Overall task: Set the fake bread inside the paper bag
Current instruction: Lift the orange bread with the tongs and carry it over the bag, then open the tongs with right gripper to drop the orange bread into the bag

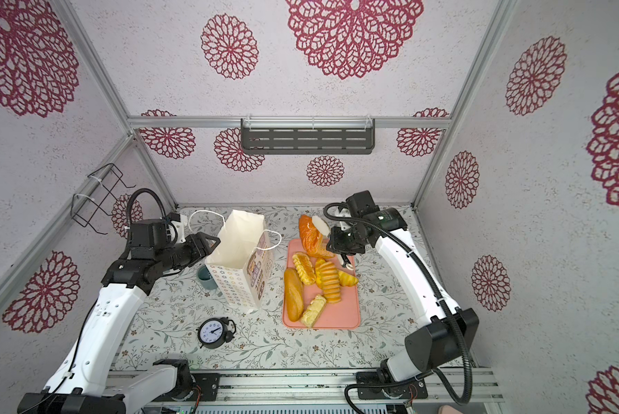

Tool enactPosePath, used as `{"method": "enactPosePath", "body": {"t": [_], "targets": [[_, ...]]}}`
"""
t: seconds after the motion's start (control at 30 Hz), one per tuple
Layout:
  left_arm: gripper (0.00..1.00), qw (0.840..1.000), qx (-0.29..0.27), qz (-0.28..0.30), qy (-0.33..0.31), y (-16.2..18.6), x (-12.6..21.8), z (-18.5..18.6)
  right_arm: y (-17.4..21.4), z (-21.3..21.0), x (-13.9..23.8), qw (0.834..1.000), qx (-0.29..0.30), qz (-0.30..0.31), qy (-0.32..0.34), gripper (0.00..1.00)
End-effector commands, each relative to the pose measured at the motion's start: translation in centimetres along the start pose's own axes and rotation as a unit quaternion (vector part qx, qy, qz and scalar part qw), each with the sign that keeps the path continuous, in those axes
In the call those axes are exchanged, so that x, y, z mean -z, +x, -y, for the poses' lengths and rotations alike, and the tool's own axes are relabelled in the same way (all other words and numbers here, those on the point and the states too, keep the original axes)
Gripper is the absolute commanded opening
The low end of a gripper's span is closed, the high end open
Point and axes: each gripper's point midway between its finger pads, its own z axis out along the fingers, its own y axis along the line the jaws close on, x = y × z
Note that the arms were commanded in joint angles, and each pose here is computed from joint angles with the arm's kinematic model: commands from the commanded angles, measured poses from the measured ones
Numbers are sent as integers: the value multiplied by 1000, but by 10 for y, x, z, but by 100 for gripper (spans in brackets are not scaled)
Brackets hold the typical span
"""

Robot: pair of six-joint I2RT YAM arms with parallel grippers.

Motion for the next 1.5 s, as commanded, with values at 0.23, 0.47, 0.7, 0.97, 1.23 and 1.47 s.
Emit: {"method": "enactPosePath", "body": {"t": [0.23, 0.47, 0.7, 0.97, 1.23, 1.47], "targets": [[36, 1000, -10, -2, -12, 4, -9, -2, -62, -100, 77, 971, 8, 151, -186, 13], [27, 1000, -8, -1, -11, 4, -10, -1, -60, -168, 65, 954, 39, 153, -257, 12], [20, 1000, -3, -1, -9, 4, -11, -1, -40, -199, 31, 960, 69, 121, -242, 11], [15, 1000, 2, -1, -2, 5, -13, 1, -15, -193, -2, 975, 94, 87, -182, 11], [13, 1000, 1, 0, 2, 4, -13, 3, 3, -186, -21, 982, 114, 57, -140, 12], [15, 1000, 3, 1, 4, 3, -15, 4, 13, -178, -26, 984, 125, 42, -116, 19]]}}
